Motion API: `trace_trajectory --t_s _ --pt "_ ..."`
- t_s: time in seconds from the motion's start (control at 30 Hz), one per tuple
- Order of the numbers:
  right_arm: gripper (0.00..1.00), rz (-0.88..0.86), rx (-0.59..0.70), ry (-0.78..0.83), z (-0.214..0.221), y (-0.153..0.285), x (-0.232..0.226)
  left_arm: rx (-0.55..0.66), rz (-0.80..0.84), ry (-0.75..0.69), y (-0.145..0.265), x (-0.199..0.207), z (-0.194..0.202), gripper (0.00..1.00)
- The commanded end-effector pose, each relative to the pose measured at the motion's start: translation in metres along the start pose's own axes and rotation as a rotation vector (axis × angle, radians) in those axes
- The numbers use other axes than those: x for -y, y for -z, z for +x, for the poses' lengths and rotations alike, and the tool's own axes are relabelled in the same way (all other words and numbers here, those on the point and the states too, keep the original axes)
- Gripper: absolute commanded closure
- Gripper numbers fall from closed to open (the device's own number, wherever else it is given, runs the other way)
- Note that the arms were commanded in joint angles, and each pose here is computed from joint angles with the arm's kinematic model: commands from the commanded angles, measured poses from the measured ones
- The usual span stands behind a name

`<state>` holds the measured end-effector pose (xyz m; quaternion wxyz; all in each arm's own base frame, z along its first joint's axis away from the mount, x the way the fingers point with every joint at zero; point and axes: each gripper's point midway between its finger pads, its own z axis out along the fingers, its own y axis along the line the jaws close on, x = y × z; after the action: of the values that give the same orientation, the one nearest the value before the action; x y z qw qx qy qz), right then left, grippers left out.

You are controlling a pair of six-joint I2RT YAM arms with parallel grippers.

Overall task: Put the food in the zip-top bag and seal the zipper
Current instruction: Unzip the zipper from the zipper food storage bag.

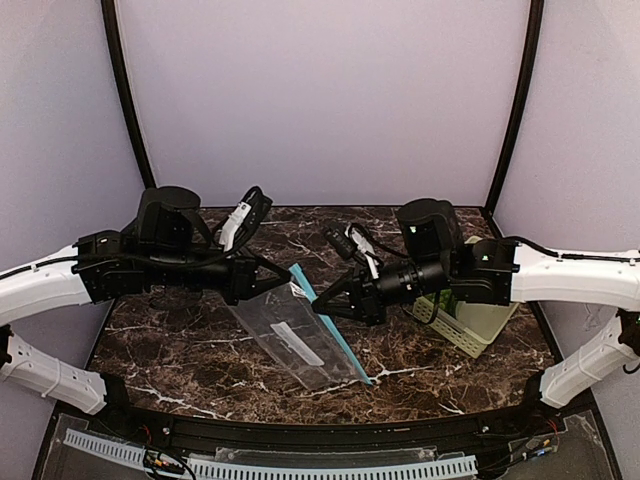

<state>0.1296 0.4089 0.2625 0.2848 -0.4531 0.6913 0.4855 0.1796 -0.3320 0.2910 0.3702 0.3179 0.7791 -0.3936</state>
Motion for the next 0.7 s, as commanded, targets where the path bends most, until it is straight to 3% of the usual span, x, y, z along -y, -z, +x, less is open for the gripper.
trace_trajectory --t_s 0.0,0.67 --pt "1.00 0.004 -0.033 -0.026 0.013 -0.001 0.004 0.026 -0.075 0.042 0.010 -0.021 -0.002 0.99" --pt "1.00 0.036 -0.040 -0.051 0.022 -0.004 0.013 0.053 -0.127 0.115 0.021 -0.046 -0.003 0.99"
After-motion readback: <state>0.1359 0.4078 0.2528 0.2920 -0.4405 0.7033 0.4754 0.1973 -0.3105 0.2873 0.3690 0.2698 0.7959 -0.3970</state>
